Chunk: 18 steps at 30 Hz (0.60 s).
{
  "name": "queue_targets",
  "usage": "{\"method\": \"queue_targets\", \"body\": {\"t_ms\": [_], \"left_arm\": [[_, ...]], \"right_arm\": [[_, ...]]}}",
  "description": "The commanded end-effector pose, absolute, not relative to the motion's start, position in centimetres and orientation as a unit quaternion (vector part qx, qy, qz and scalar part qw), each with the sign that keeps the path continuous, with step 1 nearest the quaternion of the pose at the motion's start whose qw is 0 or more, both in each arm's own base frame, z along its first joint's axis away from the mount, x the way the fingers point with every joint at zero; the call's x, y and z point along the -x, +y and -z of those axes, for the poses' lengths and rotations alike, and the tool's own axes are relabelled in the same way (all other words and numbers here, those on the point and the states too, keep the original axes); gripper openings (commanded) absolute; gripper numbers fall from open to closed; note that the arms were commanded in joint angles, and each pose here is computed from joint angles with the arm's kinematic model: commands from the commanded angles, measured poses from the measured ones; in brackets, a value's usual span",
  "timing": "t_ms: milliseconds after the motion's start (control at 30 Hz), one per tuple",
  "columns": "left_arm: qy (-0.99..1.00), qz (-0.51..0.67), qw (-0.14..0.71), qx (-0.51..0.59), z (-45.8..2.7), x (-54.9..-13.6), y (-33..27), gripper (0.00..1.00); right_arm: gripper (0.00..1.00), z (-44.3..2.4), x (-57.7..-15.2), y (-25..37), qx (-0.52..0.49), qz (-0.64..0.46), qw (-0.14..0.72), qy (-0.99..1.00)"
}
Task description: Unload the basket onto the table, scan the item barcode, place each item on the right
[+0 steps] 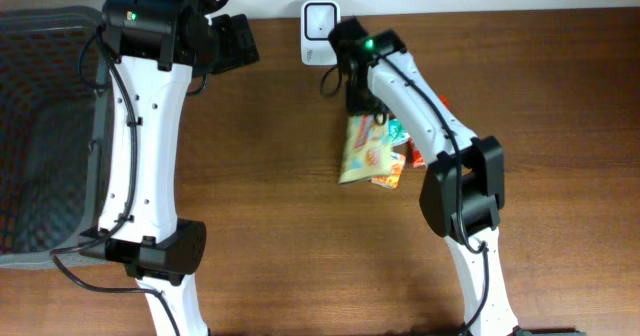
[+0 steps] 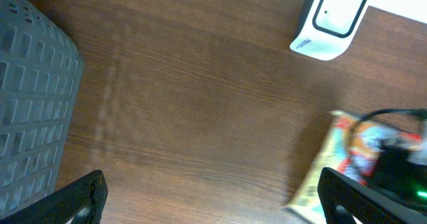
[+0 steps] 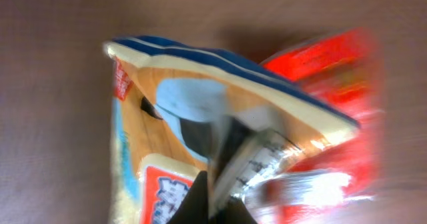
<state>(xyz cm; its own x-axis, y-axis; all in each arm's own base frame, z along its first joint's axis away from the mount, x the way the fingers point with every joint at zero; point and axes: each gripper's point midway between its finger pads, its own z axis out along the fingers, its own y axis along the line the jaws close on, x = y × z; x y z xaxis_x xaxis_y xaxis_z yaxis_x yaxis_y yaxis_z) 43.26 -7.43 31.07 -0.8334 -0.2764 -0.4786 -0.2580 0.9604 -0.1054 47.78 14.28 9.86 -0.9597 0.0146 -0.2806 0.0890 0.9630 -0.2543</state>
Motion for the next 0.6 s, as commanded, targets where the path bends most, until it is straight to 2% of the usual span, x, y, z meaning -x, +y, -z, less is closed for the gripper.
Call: {"method": "queue_targets", "body": {"t_ms": [0, 100, 233, 333, 500, 567], "left_arm": [[0.957, 0.020, 0.251, 0.142, -31.0, -43.3, -7.5, 0.99], [0.957, 0.019, 0.251, 0.142, -31.0, -43.3, -7.5, 0.99], [0.957, 0.020, 0.251, 0.142, -31.0, -43.3, -7.5, 0.99], [0.957, 0.020, 0.251, 0.142, -31.0, -43.3, -7.5, 0.99], [0.957, 0.019, 0.251, 0.142, -31.0, -43.3, -7.5, 0.99], [0.957, 0.020, 0.251, 0.141, -31.0, -43.3, -7.5, 0.99]], "right_arm": [[0.04, -18.4, -48.9, 10.9, -0.016, 0.321, 0.255, 0.912], [0.04, -17.5, -48.4, 12.1, 0.010, 0.358, 0.254, 0.898], [0.04, -11.9, -47.3, 14.3, 0.063, 0.382, 0.210, 0.898], [0.04, -9.3, -46.1, 16.5, 0.068, 0.377, 0.204, 0.901], [0.04, -8.8, -45.4, 20.4, 0.085, 0.350, 0.232, 0.903], [0.04, -8.6, -44.8, 20.5, 0.089, 0.342, 0.217, 0.910]]}}
